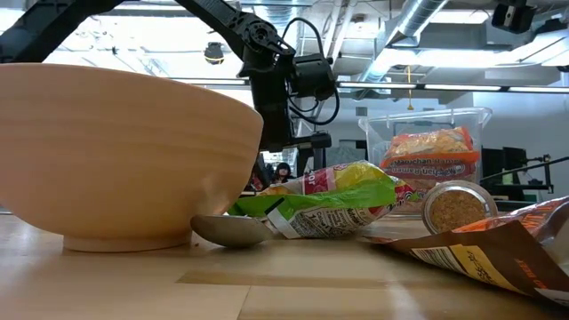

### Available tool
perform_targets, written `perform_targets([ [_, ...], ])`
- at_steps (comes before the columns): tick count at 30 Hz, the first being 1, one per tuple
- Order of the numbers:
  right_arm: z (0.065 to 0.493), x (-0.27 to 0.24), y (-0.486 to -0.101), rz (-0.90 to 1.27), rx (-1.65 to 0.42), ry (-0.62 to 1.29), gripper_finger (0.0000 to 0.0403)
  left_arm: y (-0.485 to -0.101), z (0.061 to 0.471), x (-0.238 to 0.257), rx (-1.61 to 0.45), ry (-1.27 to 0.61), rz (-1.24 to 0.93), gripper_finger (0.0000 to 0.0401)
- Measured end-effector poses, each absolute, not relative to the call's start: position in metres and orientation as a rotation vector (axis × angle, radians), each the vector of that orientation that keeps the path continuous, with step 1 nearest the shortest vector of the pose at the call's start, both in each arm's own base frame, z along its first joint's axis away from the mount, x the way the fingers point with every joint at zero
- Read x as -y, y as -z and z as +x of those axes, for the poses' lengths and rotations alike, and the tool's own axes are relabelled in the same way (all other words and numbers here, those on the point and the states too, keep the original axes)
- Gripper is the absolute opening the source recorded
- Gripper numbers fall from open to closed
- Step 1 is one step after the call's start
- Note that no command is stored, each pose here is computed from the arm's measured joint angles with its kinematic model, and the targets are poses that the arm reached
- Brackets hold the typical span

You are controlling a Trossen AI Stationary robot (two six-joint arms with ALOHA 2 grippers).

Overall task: Pick & Place Food Item
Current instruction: Put the white seasoning bottle into the orange bin

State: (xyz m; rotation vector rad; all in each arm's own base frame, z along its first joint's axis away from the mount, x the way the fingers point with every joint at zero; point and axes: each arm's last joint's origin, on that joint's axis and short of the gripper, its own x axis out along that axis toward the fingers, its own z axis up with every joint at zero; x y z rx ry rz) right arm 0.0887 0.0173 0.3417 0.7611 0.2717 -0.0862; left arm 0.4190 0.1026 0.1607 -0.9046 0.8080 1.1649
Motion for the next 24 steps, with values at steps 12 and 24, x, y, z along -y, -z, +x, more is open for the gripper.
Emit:
perform_targets([
  [12,0.089,-0.018,-0.342,0.761,-0.270,0.080,0.0163,-0.162,0.423,-0.080,-0.880,-1.068,-0.845,0.0195],
  [24,0.089,-0.018,-0.342,0.763,-0.274,0.072,0.0163,-0.163,0.420,-0.011,-1.131,-0.831,-0.741,0.0211],
])
